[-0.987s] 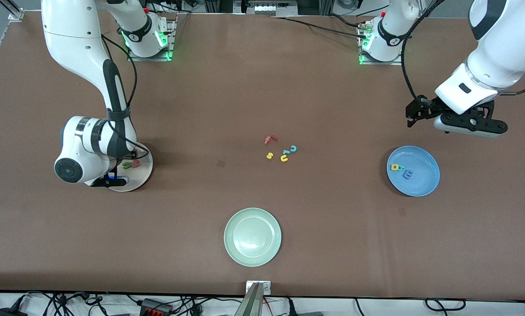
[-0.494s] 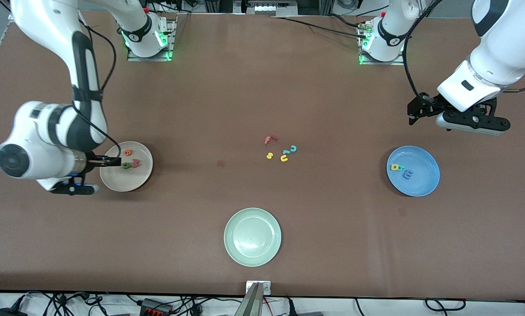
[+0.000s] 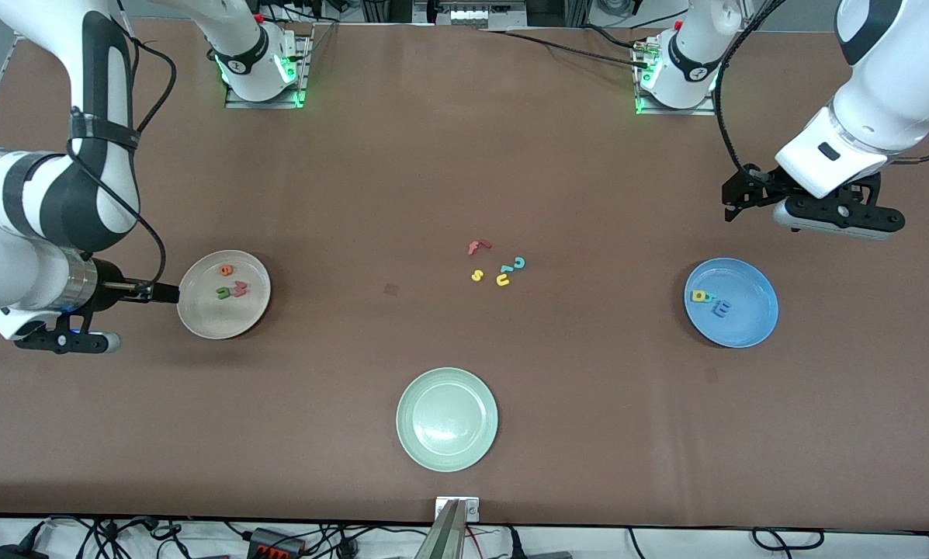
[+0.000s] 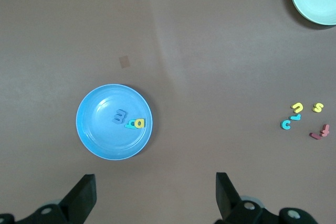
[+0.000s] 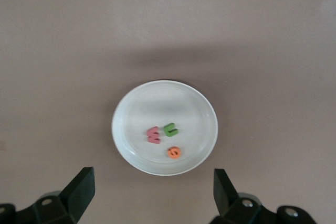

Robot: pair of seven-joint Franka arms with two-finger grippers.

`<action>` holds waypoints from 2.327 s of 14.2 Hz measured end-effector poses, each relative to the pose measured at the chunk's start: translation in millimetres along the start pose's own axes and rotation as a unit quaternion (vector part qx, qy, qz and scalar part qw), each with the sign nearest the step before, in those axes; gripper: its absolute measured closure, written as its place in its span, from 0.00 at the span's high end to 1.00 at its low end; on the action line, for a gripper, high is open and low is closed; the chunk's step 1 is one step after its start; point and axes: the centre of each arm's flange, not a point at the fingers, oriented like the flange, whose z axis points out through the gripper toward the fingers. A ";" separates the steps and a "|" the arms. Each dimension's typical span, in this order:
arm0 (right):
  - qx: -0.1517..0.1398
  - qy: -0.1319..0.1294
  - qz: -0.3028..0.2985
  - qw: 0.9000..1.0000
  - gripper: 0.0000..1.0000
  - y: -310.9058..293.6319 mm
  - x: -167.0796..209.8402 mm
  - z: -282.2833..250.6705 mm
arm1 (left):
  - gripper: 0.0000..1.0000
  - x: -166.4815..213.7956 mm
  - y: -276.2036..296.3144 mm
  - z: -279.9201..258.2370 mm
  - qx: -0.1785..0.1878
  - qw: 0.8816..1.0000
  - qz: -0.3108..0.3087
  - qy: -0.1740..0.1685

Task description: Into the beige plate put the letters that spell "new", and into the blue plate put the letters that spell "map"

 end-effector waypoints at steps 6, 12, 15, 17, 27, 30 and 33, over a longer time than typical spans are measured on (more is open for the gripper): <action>0.017 0.067 -0.004 0.998 1.00 7.8 -20.1 -83.2 | 1.00 0.0 1.0 -0.1 0.000 1.000 0.001 0.000; 0.036 0.103 0.024 0.994 1.00 68.7 -51.2 -141.3 | 1.00 -0.2 0.8 0.1 0.000 1.000 0.001 -0.001; 0.034 0.093 0.022 0.995 1.00 70.8 -66.8 -152.6 | 1.00 -0.2 0.9 0.0 0.000 1.000 0.001 -0.001; 0.024 0.098 0.010 0.995 1.00 72.9 -71.8 -159.8 | 1.00 -0.2 0.9 -0.1 0.000 1.000 0.001 -0.001; -0.013 0.079 0.002 0.997 1.00 83.6 -90.0 -162.0 | 1.00 -0.2 0.9 -0.1 0.000 1.000 0.001 -0.001; -0.010 0.067 0.003 0.998 1.00 86.4 -113.7 -154.3 | 1.00 -0.3 0.9 -0.1 0.000 1.000 0.001 -0.001; -0.008 0.070 0.002 0.997 1.00 89.4 -135.4 -150.8 | 1.00 -0.3 0.9 -0.1 0.000 1.000 0.001 -0.001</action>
